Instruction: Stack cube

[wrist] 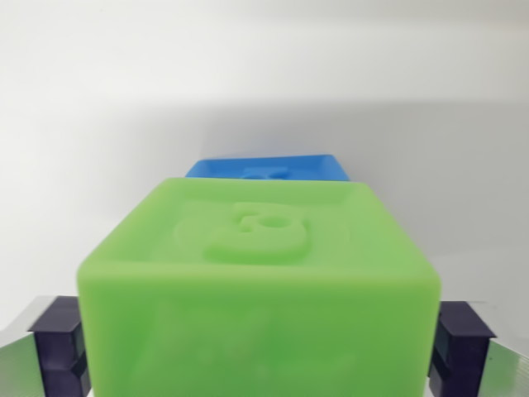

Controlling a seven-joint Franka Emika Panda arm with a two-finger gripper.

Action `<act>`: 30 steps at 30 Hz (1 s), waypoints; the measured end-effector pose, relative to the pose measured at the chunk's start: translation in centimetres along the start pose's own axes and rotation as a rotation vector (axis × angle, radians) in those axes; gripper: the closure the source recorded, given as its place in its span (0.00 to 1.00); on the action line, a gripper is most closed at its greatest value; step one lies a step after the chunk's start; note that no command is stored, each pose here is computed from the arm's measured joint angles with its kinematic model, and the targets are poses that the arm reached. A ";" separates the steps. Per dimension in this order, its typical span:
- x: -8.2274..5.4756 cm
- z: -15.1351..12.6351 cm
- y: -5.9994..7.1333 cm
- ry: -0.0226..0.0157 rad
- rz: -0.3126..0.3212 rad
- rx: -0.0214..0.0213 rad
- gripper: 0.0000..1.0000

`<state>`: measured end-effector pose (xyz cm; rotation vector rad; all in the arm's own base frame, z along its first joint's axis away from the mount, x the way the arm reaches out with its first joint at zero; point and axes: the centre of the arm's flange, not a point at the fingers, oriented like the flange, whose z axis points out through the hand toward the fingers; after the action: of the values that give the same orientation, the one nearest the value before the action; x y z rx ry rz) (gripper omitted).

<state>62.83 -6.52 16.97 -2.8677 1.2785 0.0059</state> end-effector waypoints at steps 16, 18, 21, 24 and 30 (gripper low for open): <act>0.0 0.0 0.0 -0.0001 0.000 -0.0001 0.00; 0.0 0.0 0.0 -0.0001 0.000 -0.0001 0.00; 0.0 -0.1 0.0 0.0004 0.000 0.0002 0.00; 0.0 -0.5 0.0 0.0018 0.000 0.0012 0.00; 0.1 -1.8 -0.1 0.0037 0.000 0.0018 0.00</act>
<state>62.95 -6.55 18.79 -2.8677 1.2783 -0.0006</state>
